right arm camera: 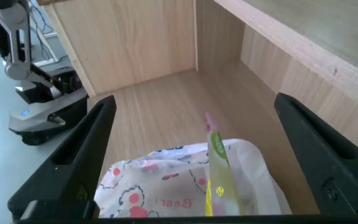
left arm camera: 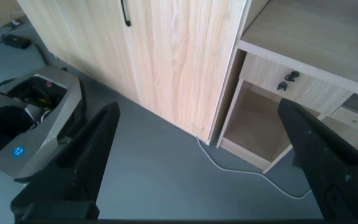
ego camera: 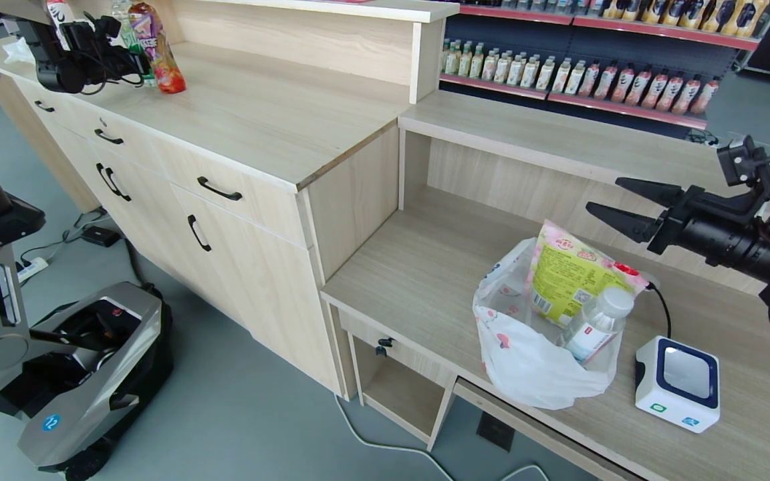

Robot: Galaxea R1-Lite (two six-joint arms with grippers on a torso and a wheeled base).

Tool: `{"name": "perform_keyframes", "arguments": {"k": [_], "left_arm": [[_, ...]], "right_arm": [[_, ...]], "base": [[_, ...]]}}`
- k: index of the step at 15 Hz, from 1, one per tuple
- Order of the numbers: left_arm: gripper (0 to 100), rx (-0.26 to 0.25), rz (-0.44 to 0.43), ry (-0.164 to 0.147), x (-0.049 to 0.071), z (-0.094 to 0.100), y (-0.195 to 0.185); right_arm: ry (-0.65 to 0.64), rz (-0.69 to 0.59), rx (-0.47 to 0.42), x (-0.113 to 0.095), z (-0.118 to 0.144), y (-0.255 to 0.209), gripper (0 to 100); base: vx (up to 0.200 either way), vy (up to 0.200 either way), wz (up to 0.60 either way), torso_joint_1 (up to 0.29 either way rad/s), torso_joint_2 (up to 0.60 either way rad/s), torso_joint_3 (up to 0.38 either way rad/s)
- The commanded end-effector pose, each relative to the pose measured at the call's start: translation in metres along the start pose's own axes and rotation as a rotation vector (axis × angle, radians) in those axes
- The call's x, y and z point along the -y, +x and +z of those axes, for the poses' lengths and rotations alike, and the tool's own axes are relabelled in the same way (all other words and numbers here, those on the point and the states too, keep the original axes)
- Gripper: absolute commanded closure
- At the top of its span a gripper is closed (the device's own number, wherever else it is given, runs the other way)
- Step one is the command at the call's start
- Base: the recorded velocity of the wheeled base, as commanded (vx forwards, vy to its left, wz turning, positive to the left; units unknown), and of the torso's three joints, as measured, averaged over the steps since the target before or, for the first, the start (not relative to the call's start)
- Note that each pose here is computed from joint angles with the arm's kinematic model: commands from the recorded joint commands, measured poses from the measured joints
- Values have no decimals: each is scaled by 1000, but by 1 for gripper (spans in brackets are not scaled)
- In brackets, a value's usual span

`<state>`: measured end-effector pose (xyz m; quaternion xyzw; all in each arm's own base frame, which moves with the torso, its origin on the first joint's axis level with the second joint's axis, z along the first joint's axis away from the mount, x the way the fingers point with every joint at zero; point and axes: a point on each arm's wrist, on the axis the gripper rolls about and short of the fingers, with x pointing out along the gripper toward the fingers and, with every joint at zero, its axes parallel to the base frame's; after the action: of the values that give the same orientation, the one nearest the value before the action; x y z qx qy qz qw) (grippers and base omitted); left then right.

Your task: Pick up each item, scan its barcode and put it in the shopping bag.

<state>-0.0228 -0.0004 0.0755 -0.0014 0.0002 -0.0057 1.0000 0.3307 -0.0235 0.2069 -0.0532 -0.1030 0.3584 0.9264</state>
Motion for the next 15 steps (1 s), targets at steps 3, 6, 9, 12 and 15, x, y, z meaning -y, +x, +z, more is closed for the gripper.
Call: {"name": "perform_keyframes", "arguments": {"k": [3,6,9,12,15], "left_arm": [[0,0,1,0,0,0,0],[0,0,1,0,0,0,0],[0,0,-1,0,0,0,0],[0,0,1,0,0,0,0],[0,0,-1,0,0,0,0]], "right_arm": [[-148,103,182,-55,91,-12,0],[-310,118,252,-77,119,-30,0],[-482,90,254,-82,118,-37,0],[-589,45,291,-75,139,-42,0],[-610,33,312,-72,172,-40,0]], "base": [[0,0,0,0,0,0],[0,0,0,0,0,0],[0,0,-200,1,1,1],[0,0,-600,-19,19,23],[0,0,-400,-118,339,198]]}}
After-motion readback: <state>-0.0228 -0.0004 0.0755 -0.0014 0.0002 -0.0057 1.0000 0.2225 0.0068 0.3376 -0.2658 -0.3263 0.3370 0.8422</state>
